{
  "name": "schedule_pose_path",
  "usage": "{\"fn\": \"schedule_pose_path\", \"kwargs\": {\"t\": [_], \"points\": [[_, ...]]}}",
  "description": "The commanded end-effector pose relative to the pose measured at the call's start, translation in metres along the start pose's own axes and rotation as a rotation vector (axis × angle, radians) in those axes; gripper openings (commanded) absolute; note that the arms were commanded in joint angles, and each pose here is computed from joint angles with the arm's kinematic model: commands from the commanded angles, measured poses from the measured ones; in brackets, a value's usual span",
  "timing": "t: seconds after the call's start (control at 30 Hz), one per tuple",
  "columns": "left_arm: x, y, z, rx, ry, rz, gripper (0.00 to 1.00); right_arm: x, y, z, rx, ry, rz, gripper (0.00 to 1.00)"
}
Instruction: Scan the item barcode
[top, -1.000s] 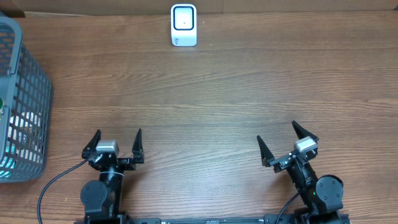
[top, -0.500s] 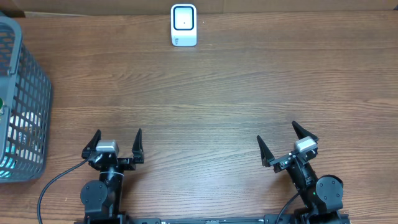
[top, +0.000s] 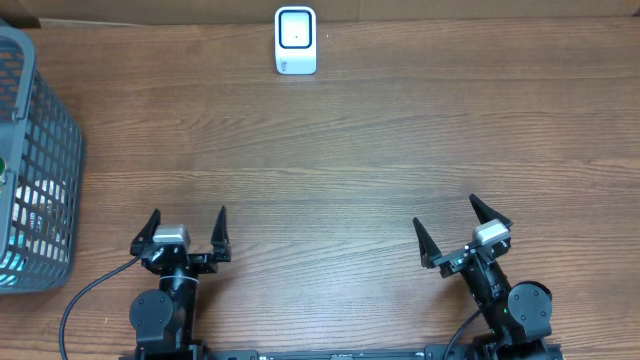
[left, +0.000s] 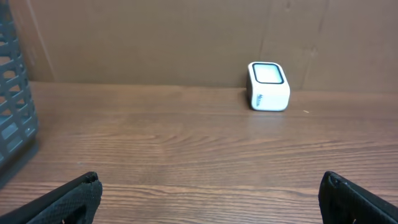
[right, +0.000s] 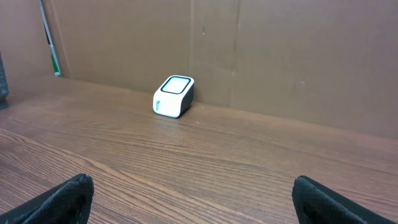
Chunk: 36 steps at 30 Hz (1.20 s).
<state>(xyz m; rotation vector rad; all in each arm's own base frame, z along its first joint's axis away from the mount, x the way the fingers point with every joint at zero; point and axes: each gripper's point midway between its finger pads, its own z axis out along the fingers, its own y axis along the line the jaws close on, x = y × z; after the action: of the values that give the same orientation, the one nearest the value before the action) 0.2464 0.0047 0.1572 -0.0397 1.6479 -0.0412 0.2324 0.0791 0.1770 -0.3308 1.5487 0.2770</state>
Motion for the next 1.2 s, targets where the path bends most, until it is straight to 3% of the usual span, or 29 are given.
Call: {"fn": "schedule_pose_path", "kwargs": {"t": [0.0, 0.1, 0.3, 0.63, 0.93, 1.17], "points": [[-0.008, -0.022, -0.002, 0.124, -0.035, -0.001, 1.0, 0.003, -0.002, 0.0, 0.008, -0.002, 0.003, 1.0], [-0.024, -0.036, -0.007, 0.202, -0.07, 0.004, 1.0, 0.003, -0.002, 0.0, 0.008, -0.002, 0.003, 1.0], [-0.067, -0.038, -0.019, 0.204, -0.092, -0.011, 1.0, 0.003, -0.002, 0.0, 0.008, -0.002, 0.003, 1.0], [-0.137, -0.051, -0.005, 0.261, 0.046, -0.035, 0.99, 0.003, -0.002, 0.0, 0.008, -0.002, 0.003, 1.0], [-0.184, -0.077, 0.033, 0.406, 0.426, -0.097, 1.0, 0.003, -0.002, 0.0, 0.008, -0.002, 0.003, 1.0], [-0.208, -0.077, 0.059, 0.398, 0.714, -0.156, 1.0, 0.003, -0.002, 0.0, 0.008, -0.002, 0.003, 1.0]]}}
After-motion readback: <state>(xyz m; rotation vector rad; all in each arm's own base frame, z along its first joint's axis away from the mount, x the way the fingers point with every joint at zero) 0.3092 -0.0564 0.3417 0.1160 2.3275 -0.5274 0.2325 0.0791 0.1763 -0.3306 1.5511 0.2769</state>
